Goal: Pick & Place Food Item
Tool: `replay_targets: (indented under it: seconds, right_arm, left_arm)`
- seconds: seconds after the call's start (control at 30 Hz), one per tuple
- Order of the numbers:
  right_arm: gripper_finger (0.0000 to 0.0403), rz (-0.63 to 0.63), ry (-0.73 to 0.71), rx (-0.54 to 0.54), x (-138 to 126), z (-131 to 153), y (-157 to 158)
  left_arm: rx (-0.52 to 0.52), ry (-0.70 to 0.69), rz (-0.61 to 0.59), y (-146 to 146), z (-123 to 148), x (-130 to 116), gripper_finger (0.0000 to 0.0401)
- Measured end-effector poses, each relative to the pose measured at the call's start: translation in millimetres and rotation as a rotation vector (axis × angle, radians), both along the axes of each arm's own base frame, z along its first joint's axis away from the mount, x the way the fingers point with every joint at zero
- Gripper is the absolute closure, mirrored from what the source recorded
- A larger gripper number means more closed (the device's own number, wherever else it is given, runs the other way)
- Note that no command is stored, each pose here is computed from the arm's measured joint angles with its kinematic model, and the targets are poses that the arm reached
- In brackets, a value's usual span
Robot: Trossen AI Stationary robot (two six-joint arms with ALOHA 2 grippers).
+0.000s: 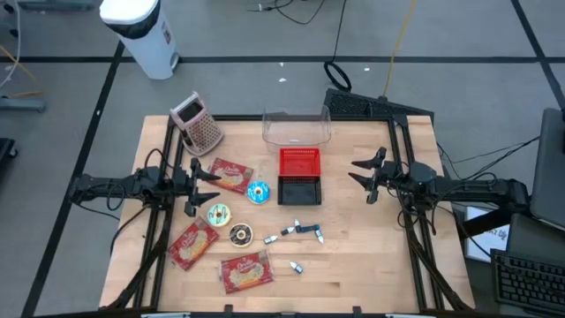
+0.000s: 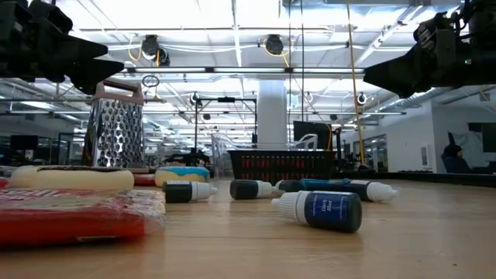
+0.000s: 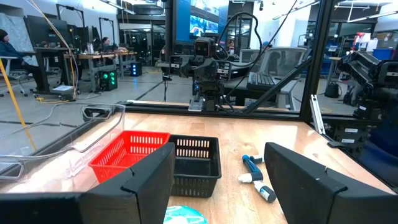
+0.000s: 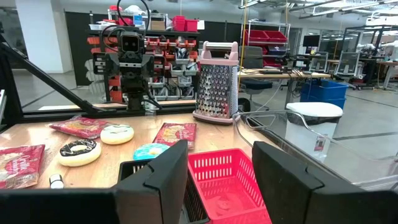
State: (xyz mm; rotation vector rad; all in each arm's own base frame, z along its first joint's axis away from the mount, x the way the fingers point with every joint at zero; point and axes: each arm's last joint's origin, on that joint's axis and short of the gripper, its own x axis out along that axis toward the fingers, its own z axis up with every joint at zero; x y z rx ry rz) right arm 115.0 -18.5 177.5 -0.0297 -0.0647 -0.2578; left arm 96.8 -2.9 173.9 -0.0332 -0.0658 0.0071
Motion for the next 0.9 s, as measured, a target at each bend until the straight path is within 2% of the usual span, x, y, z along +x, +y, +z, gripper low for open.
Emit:
replay_targets:
  seconds: [0.73,0.9]
  right_arm:
    - [0.0232,0.000,0.000,0.000,0.0,0.0,0.0]
    - [0.0234,0.000,0.000,0.000,0.0,0.0,0.0]
  left_arm:
    - [0.000,0.000,0.001,0.0,0.0,0.0,0.0150]
    - [0.039,-0.022,0.064,1.8,2.3,-0.2,0.0150]
